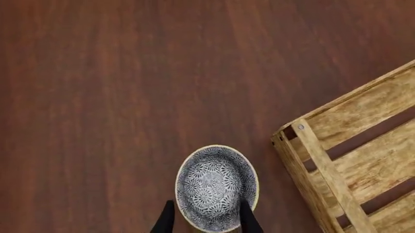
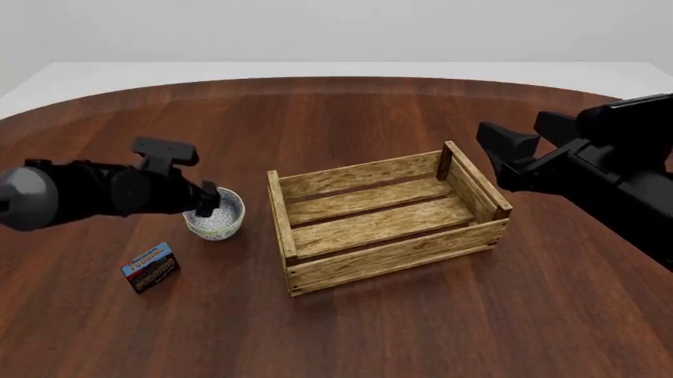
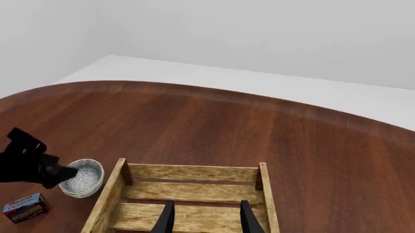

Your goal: Stack the right bowl on the left bowl and place them in the tray.

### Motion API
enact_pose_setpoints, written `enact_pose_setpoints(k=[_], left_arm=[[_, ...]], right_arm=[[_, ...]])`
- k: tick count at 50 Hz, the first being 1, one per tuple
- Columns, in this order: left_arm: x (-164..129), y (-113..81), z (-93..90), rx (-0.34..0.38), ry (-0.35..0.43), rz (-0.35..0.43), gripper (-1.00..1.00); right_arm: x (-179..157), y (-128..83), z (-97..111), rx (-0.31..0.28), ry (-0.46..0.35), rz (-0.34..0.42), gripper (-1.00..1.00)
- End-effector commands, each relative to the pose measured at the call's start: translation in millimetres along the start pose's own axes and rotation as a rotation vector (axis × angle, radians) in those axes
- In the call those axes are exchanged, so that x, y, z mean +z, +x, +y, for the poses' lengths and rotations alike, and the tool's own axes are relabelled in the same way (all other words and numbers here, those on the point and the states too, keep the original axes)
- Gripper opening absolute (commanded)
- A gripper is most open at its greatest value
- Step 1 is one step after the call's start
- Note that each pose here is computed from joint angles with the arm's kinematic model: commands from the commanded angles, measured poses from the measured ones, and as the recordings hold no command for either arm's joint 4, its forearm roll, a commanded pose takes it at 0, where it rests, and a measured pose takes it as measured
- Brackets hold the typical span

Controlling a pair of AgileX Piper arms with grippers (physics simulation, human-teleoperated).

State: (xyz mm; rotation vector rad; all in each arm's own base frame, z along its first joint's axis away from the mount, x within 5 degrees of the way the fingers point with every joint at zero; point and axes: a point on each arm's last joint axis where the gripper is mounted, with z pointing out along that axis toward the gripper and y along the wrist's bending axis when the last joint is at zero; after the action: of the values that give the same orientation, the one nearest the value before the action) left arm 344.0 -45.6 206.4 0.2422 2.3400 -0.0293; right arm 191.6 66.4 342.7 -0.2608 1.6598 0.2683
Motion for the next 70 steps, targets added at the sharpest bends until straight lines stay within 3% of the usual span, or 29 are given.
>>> enact_pose_setpoints(k=[1, 4, 16, 28, 62, 63, 70], left_arm=[[-17, 2.8, -22.0, 0.095, 0.046, 0.002, 1.00], [-19, 2.7, -29.2, 0.109, 0.061, -0.003, 1.00], [9, 12.5, -25.2, 0.154, 0.054, 0.050, 1.00], [31, 21.3, -37.0, 0.180, 0.079, 0.094, 1.00], [64, 46.6, -50.4, 0.185, 0.103, 0.163, 1.00], [60, 43.9, -51.4, 0.180, 0.104, 0.146, -1.00], [55, 42.0, -49.5, 0.183, 0.101, 0.142, -1.00]], right_arm=[[0, 0, 0, -0.002, 0.002, 0.001, 1.00], [0, 0, 0, -0.002, 0.002, 0.000, 1.00], [-1, -1, -1, -0.003, 0.003, -0.001, 1.00], [-2, -2, -1, -0.002, 0.005, -0.003, 1.00], [-4, -3, -2, 0.000, 0.008, -0.008, 1.00], [-4, -3, -1, -0.001, 0.008, -0.007, 1.00], [-5, -3, -1, -0.002, 0.006, -0.008, 1.00]])
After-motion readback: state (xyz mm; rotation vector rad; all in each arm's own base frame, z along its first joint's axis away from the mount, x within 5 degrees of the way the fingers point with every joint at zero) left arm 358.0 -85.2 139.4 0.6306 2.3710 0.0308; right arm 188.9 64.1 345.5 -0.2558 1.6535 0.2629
